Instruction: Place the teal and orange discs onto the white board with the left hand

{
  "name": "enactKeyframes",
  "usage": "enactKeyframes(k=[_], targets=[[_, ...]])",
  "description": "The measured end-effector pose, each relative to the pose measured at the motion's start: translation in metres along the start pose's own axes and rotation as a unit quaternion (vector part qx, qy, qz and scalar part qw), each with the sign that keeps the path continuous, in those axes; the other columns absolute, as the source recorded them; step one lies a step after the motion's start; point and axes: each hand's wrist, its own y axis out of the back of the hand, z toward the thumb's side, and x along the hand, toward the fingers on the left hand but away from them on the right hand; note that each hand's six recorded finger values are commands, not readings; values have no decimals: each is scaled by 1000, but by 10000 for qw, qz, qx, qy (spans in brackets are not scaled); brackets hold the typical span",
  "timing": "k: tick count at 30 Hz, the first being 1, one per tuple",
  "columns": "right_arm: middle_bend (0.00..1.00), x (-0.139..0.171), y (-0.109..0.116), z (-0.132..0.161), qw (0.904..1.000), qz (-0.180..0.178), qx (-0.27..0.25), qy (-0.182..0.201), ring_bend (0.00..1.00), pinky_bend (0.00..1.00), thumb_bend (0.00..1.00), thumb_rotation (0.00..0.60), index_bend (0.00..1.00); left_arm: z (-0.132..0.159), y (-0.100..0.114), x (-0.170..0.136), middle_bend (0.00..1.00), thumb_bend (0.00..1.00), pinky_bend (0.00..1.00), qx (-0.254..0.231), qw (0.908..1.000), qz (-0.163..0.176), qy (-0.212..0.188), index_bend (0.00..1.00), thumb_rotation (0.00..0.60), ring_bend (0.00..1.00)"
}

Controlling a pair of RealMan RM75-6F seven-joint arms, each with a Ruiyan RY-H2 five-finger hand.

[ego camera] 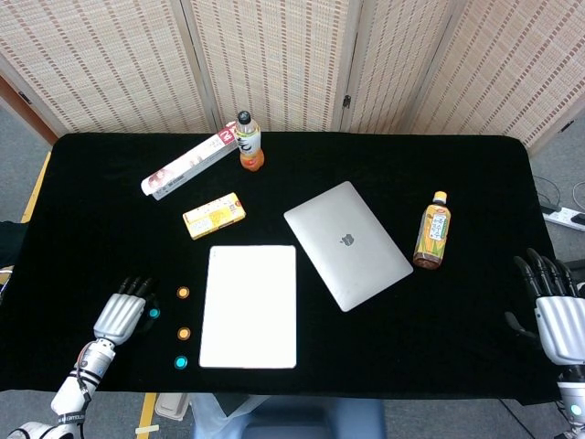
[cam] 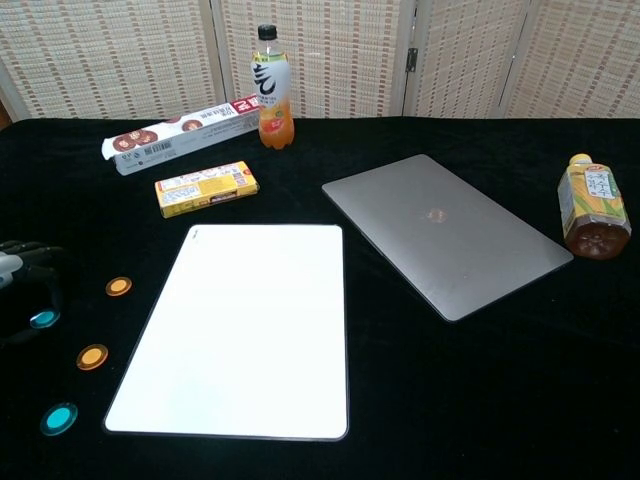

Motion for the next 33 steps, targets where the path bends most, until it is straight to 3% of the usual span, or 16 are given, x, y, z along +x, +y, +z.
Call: enactKeyframes(k=[6, 15, 23, 33], targets=[[0, 0, 0, -1, 10000, -13, 1, -10, 0, 0, 322, 600, 0, 3, 5, 1, 147, 403, 0, -30, 9999, 117, -42, 509, 600, 67], [0, 0, 2, -3, 10000, -28, 0, -21, 0, 0, 322, 600, 0, 20, 39, 20, 147, 403, 0, -135, 9984, 408, -356, 507, 600, 68], [0, 2, 2, -6, 10000, -27, -6, -62, 0, 0, 321, 600, 0, 72, 70, 52, 147, 403, 0, -62, 9937, 429, -1035, 504, 600, 65], [0, 6, 4, -12, 9999, -36, -3, -158, 0, 0, 322, 600, 0, 129, 70, 89, 147, 403, 0, -6, 9890, 90, -1479, 494, 600, 62]])
